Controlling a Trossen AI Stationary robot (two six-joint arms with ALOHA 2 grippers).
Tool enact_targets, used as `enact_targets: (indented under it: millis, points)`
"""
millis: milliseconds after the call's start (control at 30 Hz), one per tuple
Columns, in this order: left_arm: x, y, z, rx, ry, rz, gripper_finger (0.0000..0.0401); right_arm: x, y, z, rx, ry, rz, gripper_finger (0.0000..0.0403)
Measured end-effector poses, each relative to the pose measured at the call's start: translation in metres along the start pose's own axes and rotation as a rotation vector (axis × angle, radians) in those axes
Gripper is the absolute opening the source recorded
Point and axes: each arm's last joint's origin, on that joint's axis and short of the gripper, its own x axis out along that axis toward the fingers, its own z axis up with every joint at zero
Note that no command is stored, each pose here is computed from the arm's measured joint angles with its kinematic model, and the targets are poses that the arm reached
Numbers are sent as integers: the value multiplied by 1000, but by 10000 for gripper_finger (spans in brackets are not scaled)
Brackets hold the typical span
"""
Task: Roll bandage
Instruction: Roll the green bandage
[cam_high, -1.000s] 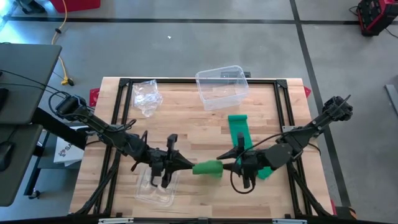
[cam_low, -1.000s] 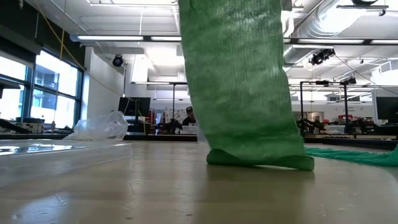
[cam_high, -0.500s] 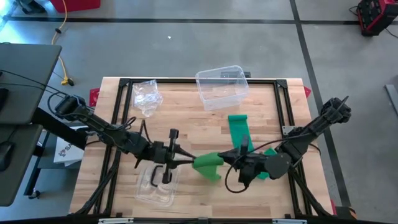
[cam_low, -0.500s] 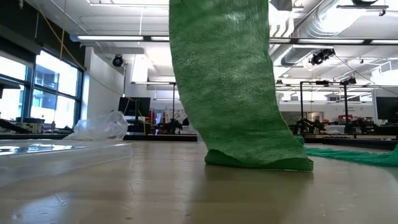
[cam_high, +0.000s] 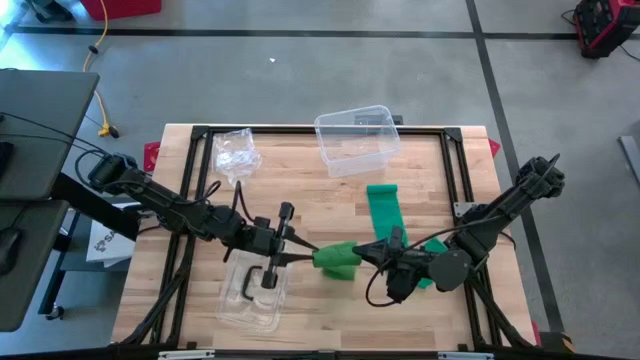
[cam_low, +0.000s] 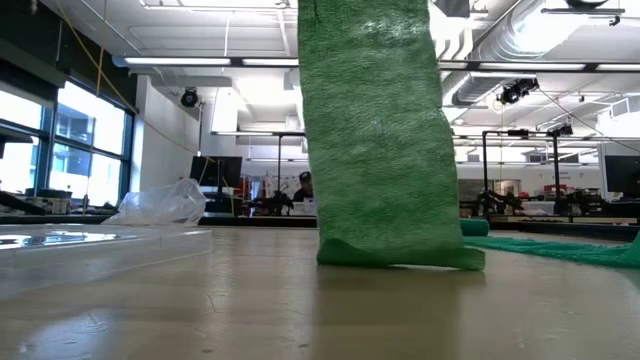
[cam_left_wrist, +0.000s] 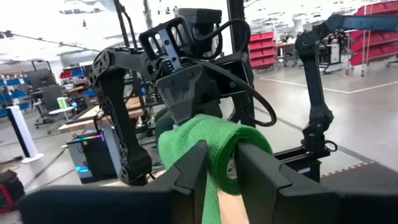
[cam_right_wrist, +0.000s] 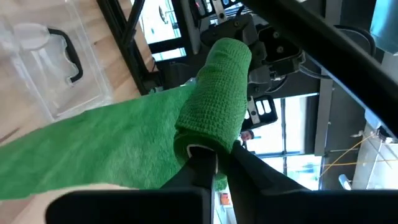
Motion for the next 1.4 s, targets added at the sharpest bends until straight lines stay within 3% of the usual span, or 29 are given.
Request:
enact_targets:
  millis: [167, 333, 500, 733, 1133, 1400]
  points:
    - [0, 0, 0, 33, -1, 0, 15, 0, 0, 0, 62, -2, 1, 20]
    - [0, 0, 0, 54, 0, 2, 9, 0, 0, 0, 168, 1, 0, 30]
    - [0, -2, 0, 89, 3, 3, 6, -5, -1, 3, 275, -21, 3, 84]
    - [0, -4, 0, 131, 9, 3, 4, -20, -17, -7, 559, -40, -6, 146]
    - [-5, -12, 5, 326, -14, -31, 3, -16, -31, -23, 967, -174, 179, 151]
    - [-7, -21, 7, 401, -26, -59, 3, -10, -29, -31, 1010, -161, 256, 166]
